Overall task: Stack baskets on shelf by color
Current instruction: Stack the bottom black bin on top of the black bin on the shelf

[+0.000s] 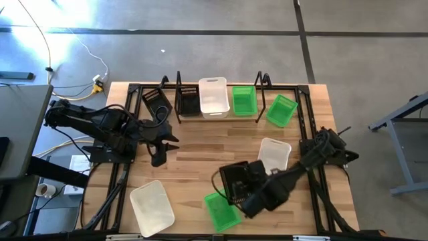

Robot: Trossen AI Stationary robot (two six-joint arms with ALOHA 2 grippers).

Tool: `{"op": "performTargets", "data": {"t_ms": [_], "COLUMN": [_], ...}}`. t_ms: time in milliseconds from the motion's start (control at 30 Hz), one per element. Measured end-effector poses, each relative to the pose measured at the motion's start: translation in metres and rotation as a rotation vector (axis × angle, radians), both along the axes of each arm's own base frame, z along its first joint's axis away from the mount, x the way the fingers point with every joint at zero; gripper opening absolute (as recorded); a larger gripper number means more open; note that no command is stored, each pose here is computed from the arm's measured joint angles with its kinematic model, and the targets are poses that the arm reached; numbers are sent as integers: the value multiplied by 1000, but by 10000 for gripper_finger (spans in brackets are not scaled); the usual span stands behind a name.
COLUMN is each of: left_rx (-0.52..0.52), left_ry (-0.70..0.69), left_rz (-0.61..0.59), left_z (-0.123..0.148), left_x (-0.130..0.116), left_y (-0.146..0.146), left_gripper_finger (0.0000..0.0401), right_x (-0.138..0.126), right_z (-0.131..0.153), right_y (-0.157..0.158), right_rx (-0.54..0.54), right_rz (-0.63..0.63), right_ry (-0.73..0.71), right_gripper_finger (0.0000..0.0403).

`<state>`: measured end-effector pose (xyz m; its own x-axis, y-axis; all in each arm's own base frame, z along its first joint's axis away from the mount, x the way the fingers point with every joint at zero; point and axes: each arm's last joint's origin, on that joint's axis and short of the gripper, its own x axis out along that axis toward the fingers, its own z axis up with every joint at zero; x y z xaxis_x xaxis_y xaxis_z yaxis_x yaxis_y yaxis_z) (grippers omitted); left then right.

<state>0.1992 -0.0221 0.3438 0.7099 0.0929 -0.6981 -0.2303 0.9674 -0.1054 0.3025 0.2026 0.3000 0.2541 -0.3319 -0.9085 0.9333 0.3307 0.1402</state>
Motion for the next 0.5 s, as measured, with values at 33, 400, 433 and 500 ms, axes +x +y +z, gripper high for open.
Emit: {"op": "performTargets", "data": {"t_ms": [33, 400, 433, 500], "left_rx": [0, 61, 72, 94], "left_ry": [0, -52, -43, -47], "left_rz": [-9, -85, -90, -101], "left_z": [0, -2, -5, -8], "left_x": [0, 15, 18, 25], "left_y": [-2, -24, -26, -30], "left_gripper_finger": [120, 120, 120, 120], "right_x": [4, 43, 47, 52], "right_z": [0, 3, 3, 4], "right_y": [-5, -61, -67, -77], "right_rx": [-16, -151, -157, -177], "right_rz": [-5, -48, -51, -55], "right_ry": [-5, -100, -108, -118], "right_gripper_finger": [0, 0, 0, 0]}}
